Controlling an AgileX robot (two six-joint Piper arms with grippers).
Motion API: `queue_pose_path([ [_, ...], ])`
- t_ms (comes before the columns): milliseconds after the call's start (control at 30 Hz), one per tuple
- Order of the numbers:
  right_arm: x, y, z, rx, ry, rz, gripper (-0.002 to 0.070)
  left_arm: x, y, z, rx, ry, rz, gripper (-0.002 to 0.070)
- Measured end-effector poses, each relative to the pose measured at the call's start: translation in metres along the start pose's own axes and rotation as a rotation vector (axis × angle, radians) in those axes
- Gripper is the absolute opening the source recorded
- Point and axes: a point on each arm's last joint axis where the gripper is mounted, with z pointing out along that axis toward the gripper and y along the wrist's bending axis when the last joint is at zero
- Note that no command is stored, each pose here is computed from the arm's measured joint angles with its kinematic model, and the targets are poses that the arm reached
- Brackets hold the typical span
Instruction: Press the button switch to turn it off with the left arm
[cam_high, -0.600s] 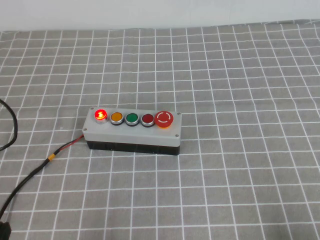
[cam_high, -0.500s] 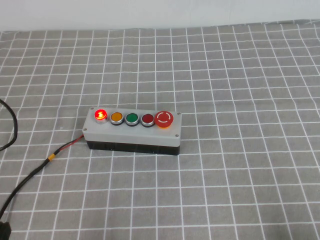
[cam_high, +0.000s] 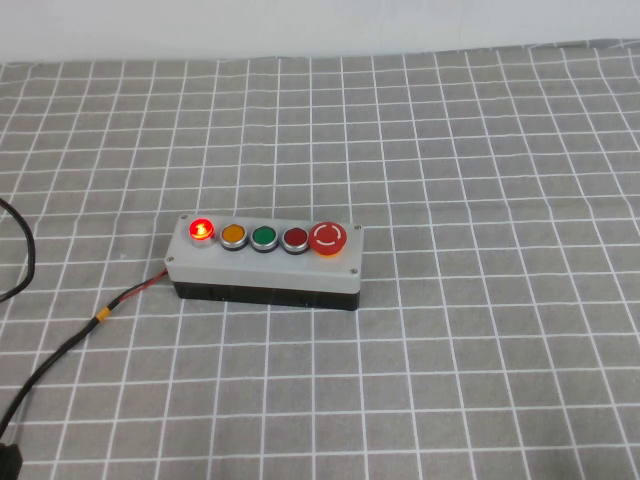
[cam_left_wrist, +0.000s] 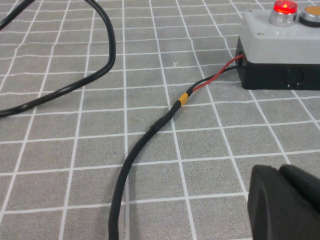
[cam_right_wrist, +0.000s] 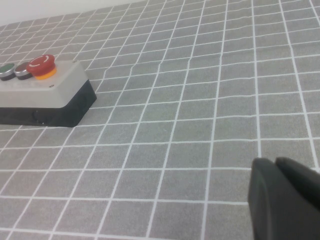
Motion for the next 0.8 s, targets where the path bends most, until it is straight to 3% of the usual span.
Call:
queue_pose_path([
  [633,0.0000,0.0000,0.0000,0.000,0.000,0.000,-0.0017,-0.0002,-0.0001,0.0000,0.001,-0.002,-0.002,-0.0003],
  [800,0.0000,0.0000,0.0000,0.000,0.000,0.000,-0.0017,-0.0081,-0.0028,-0.0004,0.037,-0.087,-0.144,-0.0003],
])
